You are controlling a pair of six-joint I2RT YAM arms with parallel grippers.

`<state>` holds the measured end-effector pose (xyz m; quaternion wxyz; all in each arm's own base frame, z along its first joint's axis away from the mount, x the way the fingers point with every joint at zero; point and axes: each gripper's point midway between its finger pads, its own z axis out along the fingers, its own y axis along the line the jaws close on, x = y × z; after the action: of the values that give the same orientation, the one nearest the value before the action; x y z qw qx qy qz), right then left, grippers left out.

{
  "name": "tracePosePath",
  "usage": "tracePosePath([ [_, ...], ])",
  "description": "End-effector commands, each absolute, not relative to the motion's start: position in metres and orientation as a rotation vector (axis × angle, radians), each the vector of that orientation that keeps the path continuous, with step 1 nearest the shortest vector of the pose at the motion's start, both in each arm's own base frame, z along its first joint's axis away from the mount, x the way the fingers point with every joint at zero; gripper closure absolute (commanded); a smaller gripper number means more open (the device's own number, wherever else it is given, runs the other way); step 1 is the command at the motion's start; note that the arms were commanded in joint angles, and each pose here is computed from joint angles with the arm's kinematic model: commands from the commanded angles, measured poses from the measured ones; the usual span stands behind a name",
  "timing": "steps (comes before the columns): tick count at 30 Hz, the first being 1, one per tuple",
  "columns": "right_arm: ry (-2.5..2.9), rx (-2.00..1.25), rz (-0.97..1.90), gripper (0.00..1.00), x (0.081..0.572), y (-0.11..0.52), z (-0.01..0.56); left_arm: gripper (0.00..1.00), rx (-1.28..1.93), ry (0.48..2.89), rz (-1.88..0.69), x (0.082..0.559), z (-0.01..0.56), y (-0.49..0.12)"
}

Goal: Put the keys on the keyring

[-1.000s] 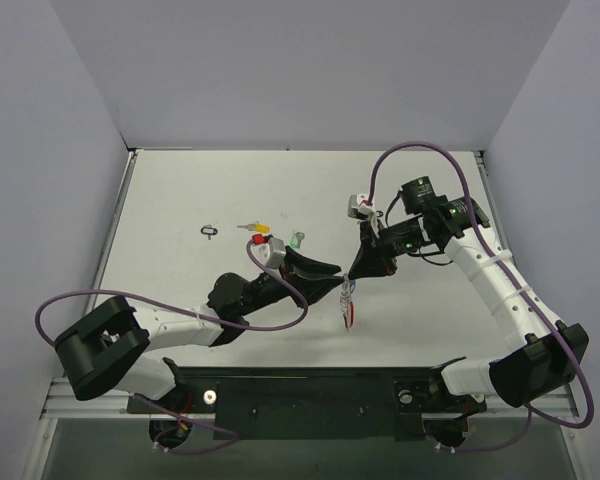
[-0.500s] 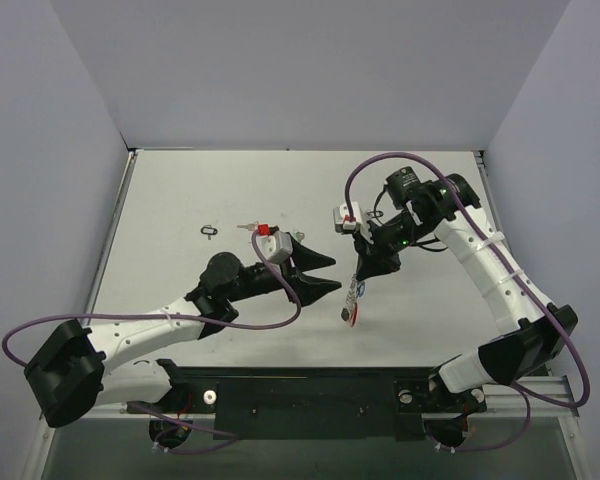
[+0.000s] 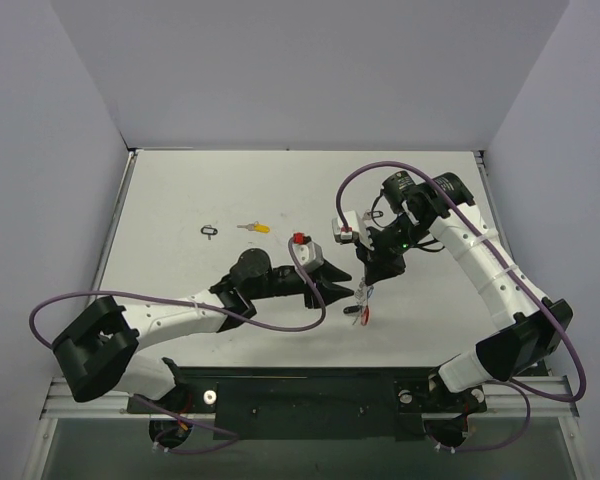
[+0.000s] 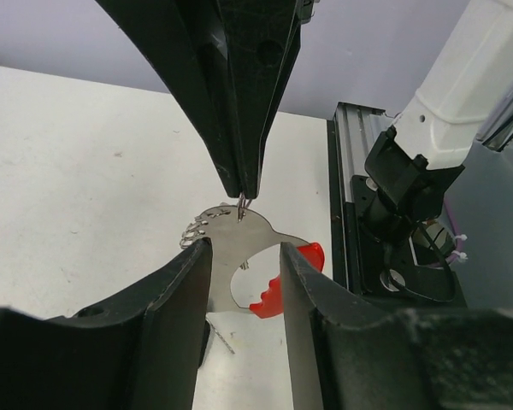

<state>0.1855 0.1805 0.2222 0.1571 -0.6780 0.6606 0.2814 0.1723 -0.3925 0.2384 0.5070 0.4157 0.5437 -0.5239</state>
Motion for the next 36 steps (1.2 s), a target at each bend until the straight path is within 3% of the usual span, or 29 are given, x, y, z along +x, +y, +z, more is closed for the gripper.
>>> tracePosePath([
  [1, 1.961, -1.982, 0.886, 1.00, 0.158, 0.170, 0.222, 0.53, 0.963, 1.165, -1.245, 0.176, 0.279, -0.409],
  [8, 1.960, -1.979, 0.889, 1.00, 0.157, 0.170, 0.223, 0.54, 0.933, 1.171, -1.151, 0.182, 0.271, -0.418],
  [22, 1.957, -1.975, 0.905, 1.00, 0.157, 0.172, 0.223, 0.67, 0.979, 1.182, -1.125, 0.184, 0.263, -0.426],
  [24, 1.957, -1.974, 0.908, 1.00, 0.156, 0.172, 0.224, 0.70, 0.987, 1.180, -1.133, 0.183, 0.262, -0.427],
  [27, 1.959, -1.973, 0.908, 1.00, 0.156, 0.172, 0.224, 0.85, 1.012, 1.177, -1.157, 0.180, 0.259, -0.431],
  [36, 1.963, -1.974, 0.903, 1.00, 0.157, 0.171, 0.223, 0.81, 1.045, 1.162, -1.226, 0.170, 0.260, -0.435],
])
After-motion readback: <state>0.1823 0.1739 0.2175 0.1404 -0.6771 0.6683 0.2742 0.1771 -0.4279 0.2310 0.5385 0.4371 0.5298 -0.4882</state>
